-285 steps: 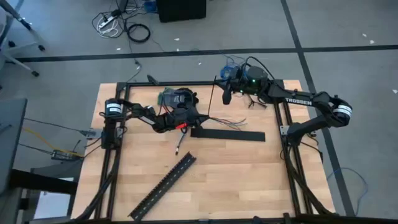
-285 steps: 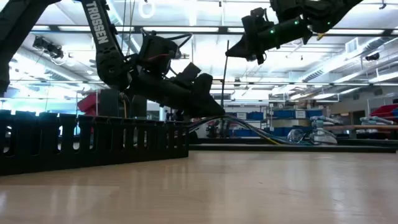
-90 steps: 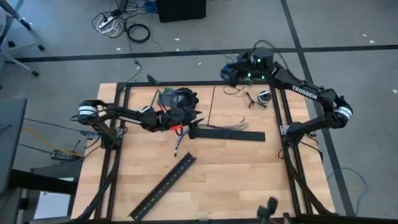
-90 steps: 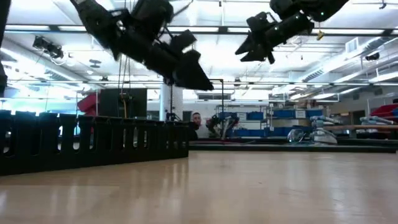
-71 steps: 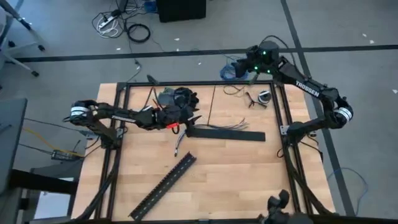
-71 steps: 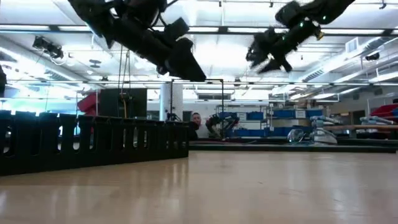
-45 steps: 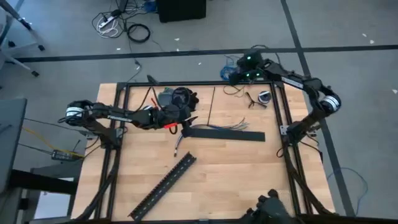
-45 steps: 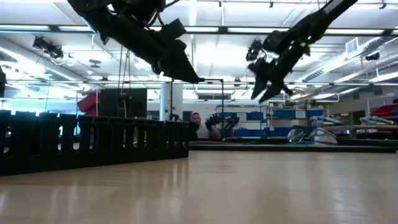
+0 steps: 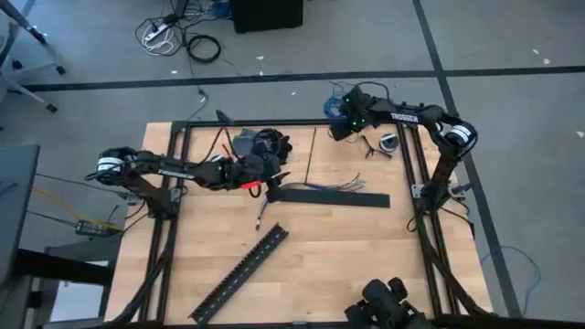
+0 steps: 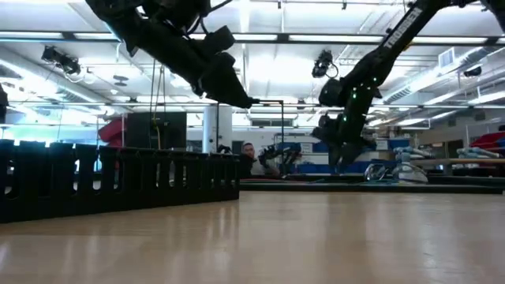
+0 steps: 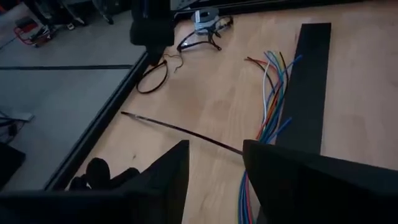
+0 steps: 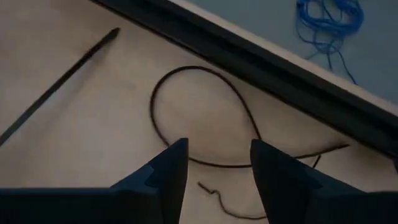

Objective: Ziptie cables
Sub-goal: Wrap the cable wires with the black zip tie

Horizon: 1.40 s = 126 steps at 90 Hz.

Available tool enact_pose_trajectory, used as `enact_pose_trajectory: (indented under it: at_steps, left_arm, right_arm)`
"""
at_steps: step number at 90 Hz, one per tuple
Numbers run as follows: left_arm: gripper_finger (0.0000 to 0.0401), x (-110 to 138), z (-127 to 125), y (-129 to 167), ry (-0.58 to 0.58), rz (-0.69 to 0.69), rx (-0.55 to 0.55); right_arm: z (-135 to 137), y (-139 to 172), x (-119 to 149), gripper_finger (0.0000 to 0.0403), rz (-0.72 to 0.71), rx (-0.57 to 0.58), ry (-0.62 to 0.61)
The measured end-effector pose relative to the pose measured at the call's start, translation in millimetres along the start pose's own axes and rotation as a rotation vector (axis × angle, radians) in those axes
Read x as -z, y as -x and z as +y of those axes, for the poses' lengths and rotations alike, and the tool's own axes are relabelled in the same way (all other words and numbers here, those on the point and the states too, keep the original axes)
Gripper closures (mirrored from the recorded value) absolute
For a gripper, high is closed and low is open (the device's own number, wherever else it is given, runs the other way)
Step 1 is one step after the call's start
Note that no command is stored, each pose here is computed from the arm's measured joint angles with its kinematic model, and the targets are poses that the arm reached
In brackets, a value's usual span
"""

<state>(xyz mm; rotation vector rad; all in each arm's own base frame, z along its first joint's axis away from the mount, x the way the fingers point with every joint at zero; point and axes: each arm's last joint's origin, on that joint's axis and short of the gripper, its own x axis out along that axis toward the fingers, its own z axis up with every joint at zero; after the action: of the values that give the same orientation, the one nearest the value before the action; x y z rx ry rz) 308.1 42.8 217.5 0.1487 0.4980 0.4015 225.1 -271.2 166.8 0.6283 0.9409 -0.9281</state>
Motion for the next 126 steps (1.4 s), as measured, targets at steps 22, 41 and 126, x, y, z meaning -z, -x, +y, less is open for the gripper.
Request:
enact_pose_trajectory:
  at_steps: [22, 41, 126]
  left_arm:
    - [0.0254, 0, 0, 0, 0.005, -0.002, 0.003]
    - [0.0254, 0, 0, 0, 0.007, -0.001, 0.004]
    - [0.0254, -4, 0, 10, 0.059, 0.001, 0.015]
  right_arm:
    - [-12, -6, -2, 0.0242, -0.007, 0.060, -0.018]
    - [-17, -6, -1, 0.0267, 0.013, 0.045, -0.035]
    - [41, 76, 5, 0.0402, -0.123, -0.152, 0.223]
